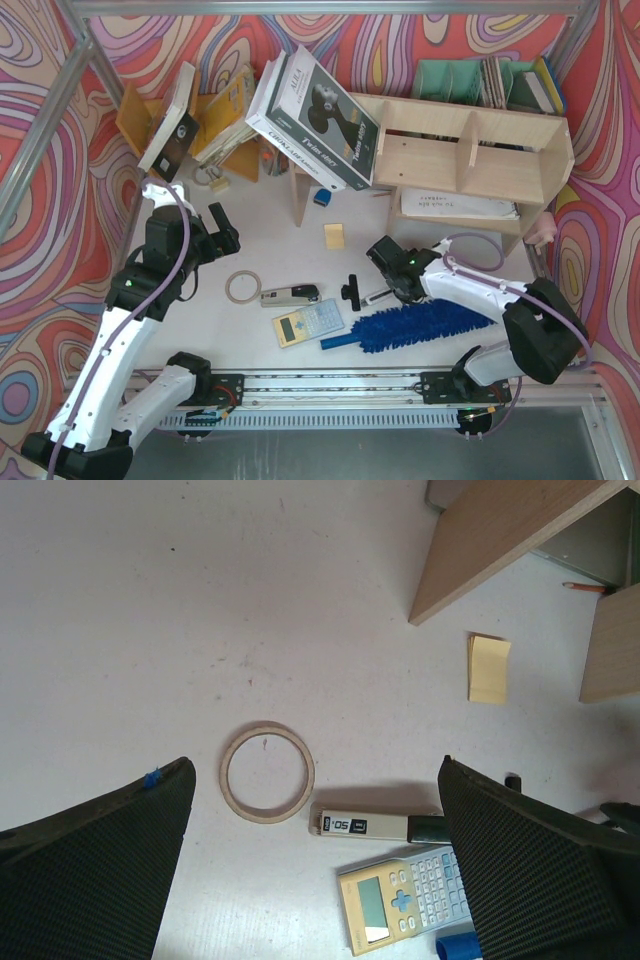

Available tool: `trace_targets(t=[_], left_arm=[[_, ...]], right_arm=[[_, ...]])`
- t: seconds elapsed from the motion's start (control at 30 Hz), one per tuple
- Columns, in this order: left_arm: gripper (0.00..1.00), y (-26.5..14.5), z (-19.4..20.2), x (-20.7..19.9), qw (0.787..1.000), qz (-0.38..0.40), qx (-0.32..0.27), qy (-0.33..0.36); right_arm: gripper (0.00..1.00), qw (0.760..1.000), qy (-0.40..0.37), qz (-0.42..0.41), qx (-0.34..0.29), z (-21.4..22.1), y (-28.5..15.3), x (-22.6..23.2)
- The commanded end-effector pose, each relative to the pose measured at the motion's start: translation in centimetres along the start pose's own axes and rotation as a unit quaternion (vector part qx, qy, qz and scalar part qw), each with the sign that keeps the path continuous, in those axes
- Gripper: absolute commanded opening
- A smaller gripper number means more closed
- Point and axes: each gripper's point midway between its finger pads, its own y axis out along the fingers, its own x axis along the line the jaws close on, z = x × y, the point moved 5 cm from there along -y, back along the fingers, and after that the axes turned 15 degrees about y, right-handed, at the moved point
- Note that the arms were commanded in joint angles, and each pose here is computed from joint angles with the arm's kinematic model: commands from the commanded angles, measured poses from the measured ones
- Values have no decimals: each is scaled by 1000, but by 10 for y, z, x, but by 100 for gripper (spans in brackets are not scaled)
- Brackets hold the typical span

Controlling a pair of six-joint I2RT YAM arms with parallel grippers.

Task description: Dust the bookshelf with a duster

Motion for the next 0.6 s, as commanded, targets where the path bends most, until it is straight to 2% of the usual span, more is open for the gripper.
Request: trace_targets(t=[0.0,0.1,0.33,0.57], left_arm=[[98,2,4,1,1000,-2,9,0],[99,2,5,1,1000,-1,9,0],[98,0,4,0,1000,5,8,0],[98,-4,2,-1,1000,11,0,-3]], right_arm=[[61,1000,3,-8,-16,-9,-1,-3],[74,1000,1,-6,-18,-13,-8,-4],[77,1000,7,5,3,-18,-27,-20],[83,999,3,44,-16,-23,-51,-48]])
